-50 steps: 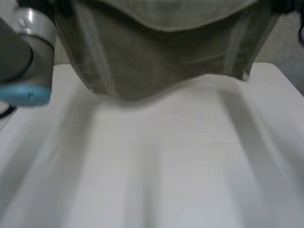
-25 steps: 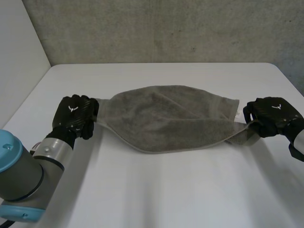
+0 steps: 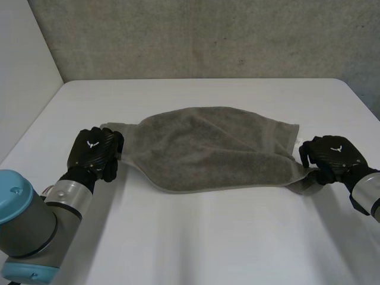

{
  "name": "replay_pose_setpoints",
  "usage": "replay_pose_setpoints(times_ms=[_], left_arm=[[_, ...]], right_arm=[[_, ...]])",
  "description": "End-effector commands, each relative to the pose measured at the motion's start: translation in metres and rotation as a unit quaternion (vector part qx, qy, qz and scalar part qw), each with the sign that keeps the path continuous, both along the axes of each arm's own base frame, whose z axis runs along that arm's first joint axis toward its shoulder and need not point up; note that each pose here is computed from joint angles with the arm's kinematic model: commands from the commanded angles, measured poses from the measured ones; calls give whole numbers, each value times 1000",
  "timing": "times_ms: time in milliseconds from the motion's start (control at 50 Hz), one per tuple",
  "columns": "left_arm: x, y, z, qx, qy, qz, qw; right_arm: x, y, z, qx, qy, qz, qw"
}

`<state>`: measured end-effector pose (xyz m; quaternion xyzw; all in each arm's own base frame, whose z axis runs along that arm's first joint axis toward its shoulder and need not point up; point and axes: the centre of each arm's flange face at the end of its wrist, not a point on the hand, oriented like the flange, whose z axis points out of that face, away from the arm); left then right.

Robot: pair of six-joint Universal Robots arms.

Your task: Fold the towel.

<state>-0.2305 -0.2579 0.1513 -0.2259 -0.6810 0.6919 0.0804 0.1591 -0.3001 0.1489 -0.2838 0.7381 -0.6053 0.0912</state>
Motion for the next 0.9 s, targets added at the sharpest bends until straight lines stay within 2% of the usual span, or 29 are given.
replay_pose_setpoints(times_ms=[20,200,300,400,520,680,900], left_arm=[[-1,0,1,-8,3,-1,1000],[-2,1,-3,-41,-30,-6,999],[-4,4,-12,-101,-106,-10,989],[-7,6,-19,-142,-149,-12,979],[-13,11,-22,-165,-161,-21,973],[-21,19,-30,-167,-167,-65,969],[-22,20,-40,-170,-200,-73,962]], right_arm=[[13,10,-3,-13,5,24,1000],[30,20,-10,-47,52,51,996],[28,17,-11,-73,86,43,993],[27,14,-17,-87,114,44,989],[27,14,-18,-103,140,39,984],[25,11,-18,-110,149,22,982],[25,12,-18,-111,149,22,982]])
